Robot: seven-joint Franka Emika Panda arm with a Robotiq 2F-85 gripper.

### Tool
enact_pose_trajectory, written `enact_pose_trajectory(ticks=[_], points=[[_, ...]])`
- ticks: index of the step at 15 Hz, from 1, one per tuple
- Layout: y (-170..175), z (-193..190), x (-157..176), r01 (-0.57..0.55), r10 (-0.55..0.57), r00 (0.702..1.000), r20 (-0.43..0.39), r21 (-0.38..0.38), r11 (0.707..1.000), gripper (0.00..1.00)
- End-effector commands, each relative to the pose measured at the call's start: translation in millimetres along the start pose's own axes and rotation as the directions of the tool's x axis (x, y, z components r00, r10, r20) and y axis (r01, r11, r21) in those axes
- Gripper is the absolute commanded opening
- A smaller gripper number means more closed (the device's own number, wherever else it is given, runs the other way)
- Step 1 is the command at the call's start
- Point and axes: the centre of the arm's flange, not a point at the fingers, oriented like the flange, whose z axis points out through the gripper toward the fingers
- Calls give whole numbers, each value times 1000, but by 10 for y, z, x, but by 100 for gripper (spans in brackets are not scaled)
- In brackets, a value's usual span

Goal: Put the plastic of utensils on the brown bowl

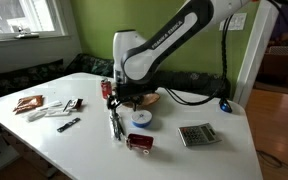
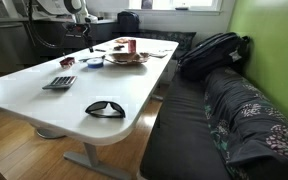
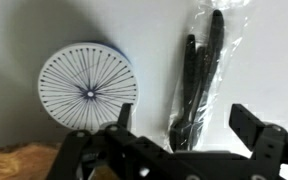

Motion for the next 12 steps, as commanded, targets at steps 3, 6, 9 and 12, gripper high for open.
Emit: enact_pose_trajectory(ticks=[3, 6, 9, 12], points=[[-613, 456, 320, 42, -41, 999, 19, -8, 999, 100], [-668, 496, 339, 19, -16, 998, 58, -36, 999, 100], [-656, 535, 389, 4, -2, 999, 50, -43, 999, 100], [-687, 662, 458, 8, -7, 999, 36, -40, 999, 100]])
